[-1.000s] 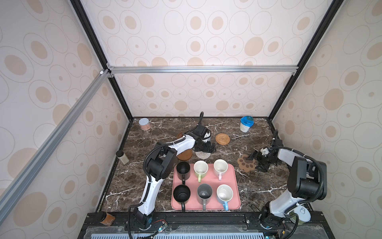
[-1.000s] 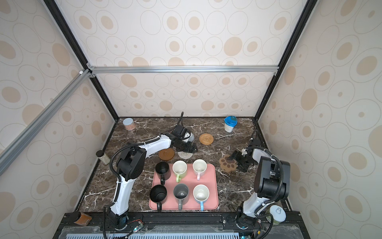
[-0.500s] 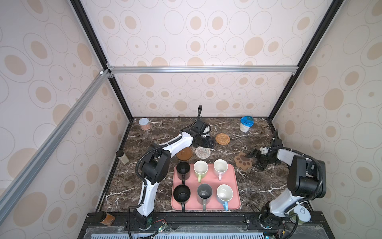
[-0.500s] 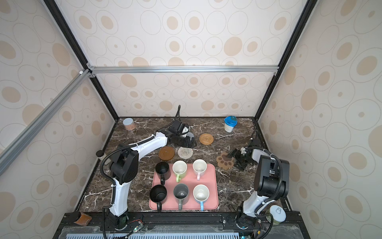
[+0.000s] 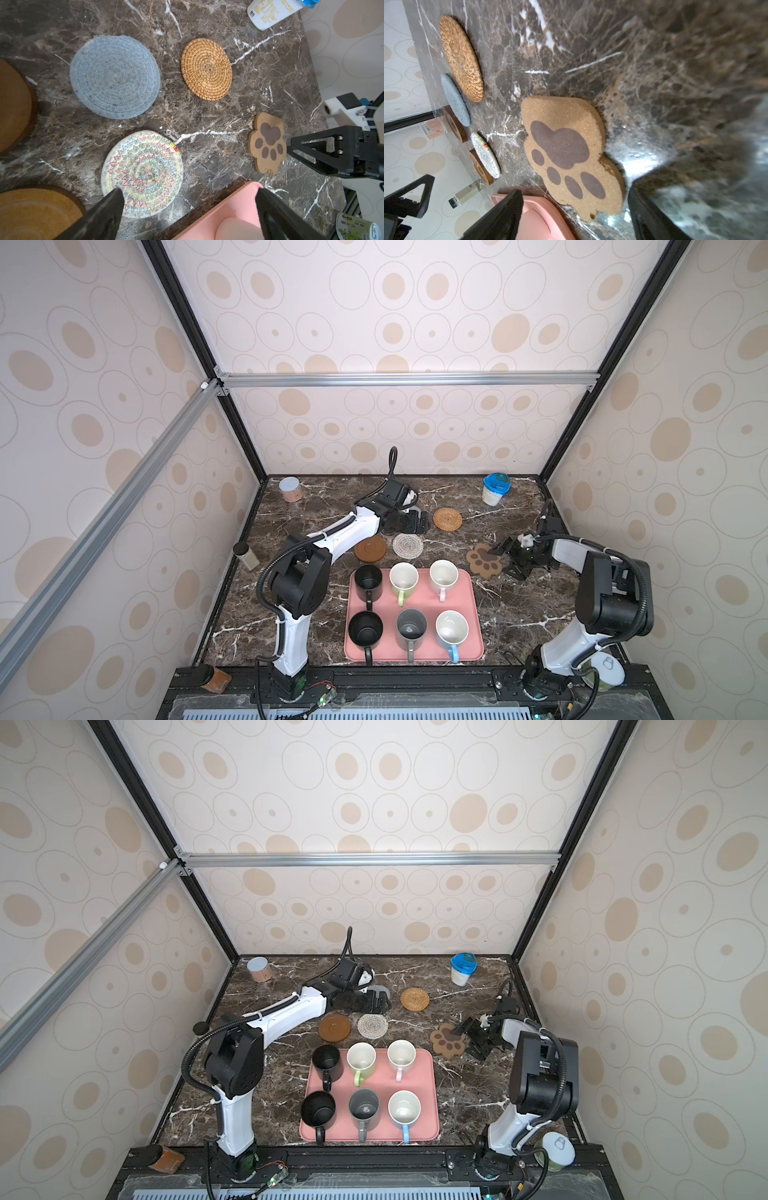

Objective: Place cups on coasters
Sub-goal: Move the coaster to the center of the table.

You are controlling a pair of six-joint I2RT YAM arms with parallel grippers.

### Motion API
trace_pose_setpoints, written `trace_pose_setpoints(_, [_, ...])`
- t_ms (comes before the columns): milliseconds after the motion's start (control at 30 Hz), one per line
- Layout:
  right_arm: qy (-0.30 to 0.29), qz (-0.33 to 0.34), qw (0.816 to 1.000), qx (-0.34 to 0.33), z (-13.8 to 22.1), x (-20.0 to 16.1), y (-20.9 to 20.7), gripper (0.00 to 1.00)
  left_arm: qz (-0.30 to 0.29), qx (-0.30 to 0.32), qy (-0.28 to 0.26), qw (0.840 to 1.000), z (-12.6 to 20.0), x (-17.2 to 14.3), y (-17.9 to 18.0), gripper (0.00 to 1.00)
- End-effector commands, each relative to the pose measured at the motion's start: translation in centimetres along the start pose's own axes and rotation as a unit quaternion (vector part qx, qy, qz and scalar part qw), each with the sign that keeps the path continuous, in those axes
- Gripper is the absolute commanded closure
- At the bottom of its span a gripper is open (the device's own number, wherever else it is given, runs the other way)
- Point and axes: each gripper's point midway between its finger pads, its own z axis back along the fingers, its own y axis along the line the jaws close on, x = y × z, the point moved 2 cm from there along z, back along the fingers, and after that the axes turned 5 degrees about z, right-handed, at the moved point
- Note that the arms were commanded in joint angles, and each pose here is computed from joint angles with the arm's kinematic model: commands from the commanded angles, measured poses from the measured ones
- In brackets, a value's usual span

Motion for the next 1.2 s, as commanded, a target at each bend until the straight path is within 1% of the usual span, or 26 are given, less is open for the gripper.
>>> trace_pose_setpoints(0, [0.021, -0.002, 0.999, -0.037, 0.7, -1.8, -1.0, 0.16, 0.009, -0.006, -0.026, 1.000, 1.7, 0.9, -0.2, 0.00])
trace_pose_setpoints(133, [0.027, 0.005, 0.999, -0.042, 1.0, -2.5, -1.2, 0.16, 0.017, -0.008, -0.025, 1.000, 1.8, 0.1, 0.3, 0.00])
trace_pose_setpoints(367, [0.037, -0.012, 0.999, -0.025, -0.2, -2.7, -1.4, 0.18, 0.020, -0.002, -0.021, 1.000, 1.8, -0.2, 0.9, 0.00])
trace_pose_setpoints(800, [0.047, -0.031, 0.998, 0.000, -2.5, -1.8, -0.8, 0.26, 0.025, -0.002, -0.024, 0.999, 2.2, -0.4, 1.0, 0.00])
trace_pose_setpoints(1167, [0.070, 0.001, 0.998, -0.006, -4.6, -1.3, 0.9, 0.29, 0.013, -0.004, -0.024, 1.000, 2.5, -0.3, 0.8, 0.00])
